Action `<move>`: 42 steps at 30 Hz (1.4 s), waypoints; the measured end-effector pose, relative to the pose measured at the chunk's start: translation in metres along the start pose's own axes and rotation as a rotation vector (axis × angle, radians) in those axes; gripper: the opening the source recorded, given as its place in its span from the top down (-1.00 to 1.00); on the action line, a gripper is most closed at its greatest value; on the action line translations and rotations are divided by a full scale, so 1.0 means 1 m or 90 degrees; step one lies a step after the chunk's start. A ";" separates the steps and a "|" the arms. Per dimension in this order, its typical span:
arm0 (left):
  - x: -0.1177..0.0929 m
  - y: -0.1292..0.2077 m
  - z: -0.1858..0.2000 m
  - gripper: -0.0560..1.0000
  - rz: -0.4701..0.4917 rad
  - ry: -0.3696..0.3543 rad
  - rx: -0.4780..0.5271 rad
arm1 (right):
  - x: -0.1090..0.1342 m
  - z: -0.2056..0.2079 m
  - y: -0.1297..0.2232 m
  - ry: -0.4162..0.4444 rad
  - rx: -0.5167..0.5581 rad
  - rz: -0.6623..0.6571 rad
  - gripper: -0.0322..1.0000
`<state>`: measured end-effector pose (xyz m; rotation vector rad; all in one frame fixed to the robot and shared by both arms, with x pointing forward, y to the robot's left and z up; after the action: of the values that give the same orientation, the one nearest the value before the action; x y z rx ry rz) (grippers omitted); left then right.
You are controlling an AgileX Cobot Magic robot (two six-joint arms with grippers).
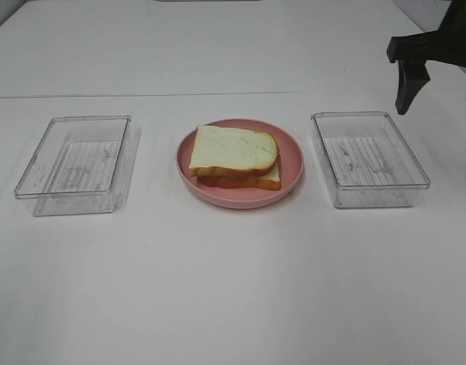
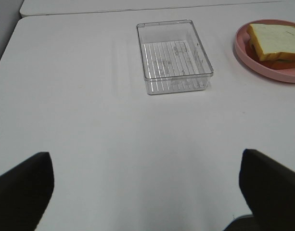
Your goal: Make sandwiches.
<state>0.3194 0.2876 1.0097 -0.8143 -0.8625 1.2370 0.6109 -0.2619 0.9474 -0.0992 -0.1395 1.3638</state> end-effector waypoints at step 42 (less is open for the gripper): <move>0.000 0.000 0.000 -0.98 0.000 0.001 0.000 | -0.083 0.083 0.263 -0.142 -0.504 0.029 -0.62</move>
<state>0.3194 0.2875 1.0097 -0.8152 -0.8618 1.2369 0.3273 -0.2911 0.9860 -0.6139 -0.8651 1.2941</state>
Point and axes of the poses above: a point on each arm's last joint axis where the gripper is mounted, z pointing back along that axis away from the gripper, x along the wrist's bending axis when the last joint is at zero, y = z × x, the point moved 10 cm from there along -z, pointing out along that axis toward the gripper, and after that the axes turned 8 degrees about -z, right-handed, at the moved point
